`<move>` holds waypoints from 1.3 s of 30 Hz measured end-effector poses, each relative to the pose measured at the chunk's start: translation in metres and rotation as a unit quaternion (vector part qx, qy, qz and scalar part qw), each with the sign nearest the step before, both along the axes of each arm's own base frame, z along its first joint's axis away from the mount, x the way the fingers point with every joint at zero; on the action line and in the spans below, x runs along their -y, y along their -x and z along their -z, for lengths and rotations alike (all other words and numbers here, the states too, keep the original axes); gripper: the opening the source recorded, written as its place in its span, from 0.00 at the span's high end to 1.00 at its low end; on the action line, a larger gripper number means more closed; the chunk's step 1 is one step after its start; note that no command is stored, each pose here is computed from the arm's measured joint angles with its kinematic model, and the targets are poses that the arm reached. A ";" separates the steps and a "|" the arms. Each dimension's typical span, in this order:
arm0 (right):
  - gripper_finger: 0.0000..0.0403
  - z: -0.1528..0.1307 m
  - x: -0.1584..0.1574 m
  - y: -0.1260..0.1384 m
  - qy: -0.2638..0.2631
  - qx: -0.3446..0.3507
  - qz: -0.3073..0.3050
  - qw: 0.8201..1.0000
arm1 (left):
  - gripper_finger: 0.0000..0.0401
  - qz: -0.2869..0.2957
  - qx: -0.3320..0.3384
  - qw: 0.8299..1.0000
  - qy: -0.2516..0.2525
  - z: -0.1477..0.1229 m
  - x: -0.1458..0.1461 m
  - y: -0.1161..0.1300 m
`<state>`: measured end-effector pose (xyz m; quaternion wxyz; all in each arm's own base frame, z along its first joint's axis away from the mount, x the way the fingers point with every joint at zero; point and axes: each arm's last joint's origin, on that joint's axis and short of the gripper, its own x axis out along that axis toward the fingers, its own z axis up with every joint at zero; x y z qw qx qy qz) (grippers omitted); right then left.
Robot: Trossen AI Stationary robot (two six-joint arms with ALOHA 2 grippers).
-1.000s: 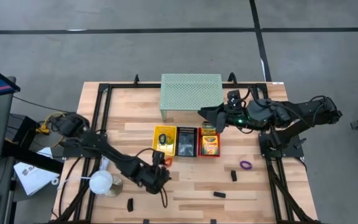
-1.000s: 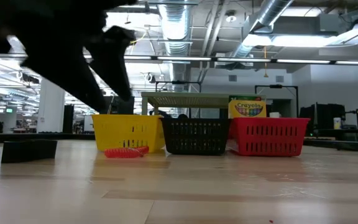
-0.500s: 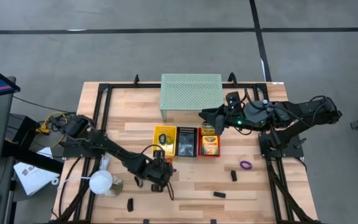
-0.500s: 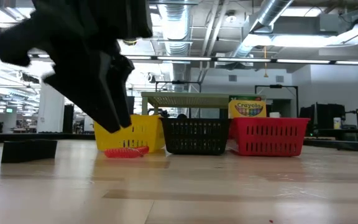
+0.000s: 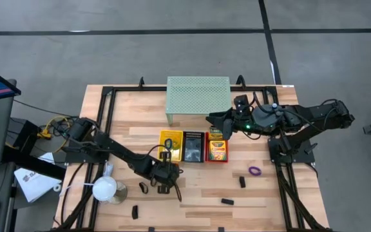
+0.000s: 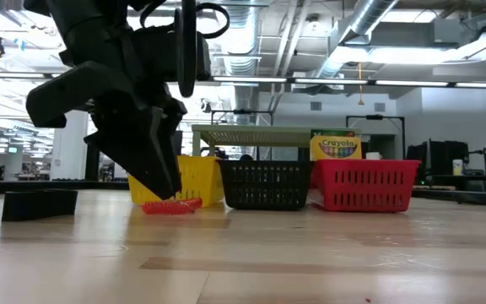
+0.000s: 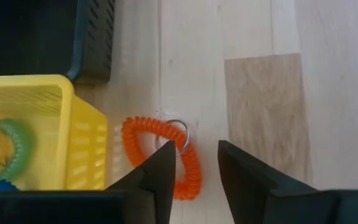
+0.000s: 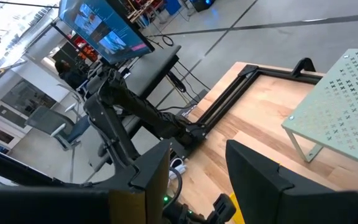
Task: Pick & Place Office Desk Supplies
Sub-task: Put the orange spring keychain into the yellow bin
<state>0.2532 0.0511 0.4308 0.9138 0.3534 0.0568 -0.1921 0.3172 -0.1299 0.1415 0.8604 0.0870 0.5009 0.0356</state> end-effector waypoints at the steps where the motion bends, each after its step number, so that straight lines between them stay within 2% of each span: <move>1: 0.62 0.000 0.000 0.000 0.000 0.000 0.000 1.000 | 0.72 0.000 0.001 1.000 0.000 0.000 0.000 0.000; 10: 0.62 0.000 0.000 0.000 0.001 0.001 0.005 1.000 | 0.74 0.004 0.018 1.000 -0.006 0.004 -0.011 -0.004; 25: 0.62 0.000 0.000 0.000 0.000 0.001 0.004 1.000 | 0.75 0.022 0.006 1.000 0.006 0.009 -0.015 -0.003; 39: 0.62 0.000 0.000 0.000 -0.001 0.002 0.005 1.000 | 0.98 0.026 0.006 1.000 0.016 0.008 -0.015 -0.003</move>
